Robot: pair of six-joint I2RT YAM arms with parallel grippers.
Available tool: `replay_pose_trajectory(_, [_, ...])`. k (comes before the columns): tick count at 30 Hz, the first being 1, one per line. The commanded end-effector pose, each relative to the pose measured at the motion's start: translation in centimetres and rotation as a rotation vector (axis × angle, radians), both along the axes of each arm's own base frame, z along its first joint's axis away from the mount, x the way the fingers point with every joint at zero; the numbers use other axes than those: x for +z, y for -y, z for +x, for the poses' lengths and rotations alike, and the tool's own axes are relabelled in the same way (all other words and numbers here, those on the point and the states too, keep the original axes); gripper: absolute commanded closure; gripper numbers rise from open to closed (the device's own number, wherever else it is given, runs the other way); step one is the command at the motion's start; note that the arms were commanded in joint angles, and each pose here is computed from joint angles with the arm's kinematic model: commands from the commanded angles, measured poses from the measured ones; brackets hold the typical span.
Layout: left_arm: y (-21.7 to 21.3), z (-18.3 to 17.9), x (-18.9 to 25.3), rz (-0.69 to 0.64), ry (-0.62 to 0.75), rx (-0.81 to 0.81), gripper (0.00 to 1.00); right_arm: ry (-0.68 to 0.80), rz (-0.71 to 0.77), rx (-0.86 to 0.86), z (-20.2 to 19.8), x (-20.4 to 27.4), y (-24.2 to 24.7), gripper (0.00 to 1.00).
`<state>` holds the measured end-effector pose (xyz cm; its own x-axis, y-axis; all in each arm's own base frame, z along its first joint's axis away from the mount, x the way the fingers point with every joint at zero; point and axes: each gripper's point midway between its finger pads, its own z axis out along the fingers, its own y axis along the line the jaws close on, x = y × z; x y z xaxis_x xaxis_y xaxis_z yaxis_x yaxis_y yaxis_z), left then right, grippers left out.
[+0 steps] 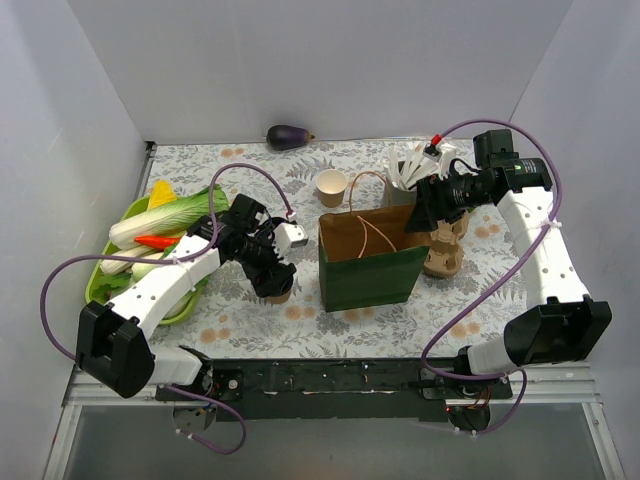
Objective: Pack the takeout coffee
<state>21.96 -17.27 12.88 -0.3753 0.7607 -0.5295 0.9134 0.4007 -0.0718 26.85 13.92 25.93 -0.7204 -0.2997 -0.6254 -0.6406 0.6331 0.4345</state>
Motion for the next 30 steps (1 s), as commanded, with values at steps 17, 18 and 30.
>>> replay_pose_trajectory(17, [0.6, 1.7, 1.2, -0.025, 0.092, 0.031, 0.23, 0.014, 0.045, 0.011, 0.0, 0.7, -0.5, 0.19])
replay_pose_trajectory(18, [0.6, 1.9, 1.2, -0.027, 0.098, 0.029, 0.23, 0.014, 0.045, 0.01, 0.0, 0.7, -0.5, 0.19])
replay_pose_trajectory(30, [0.8, 0.4, 0.6, -0.041, 0.057, -0.04, 0.19, 0.001, 0.045, 0.013, 0.1, 0.3, -0.5, 0.19])
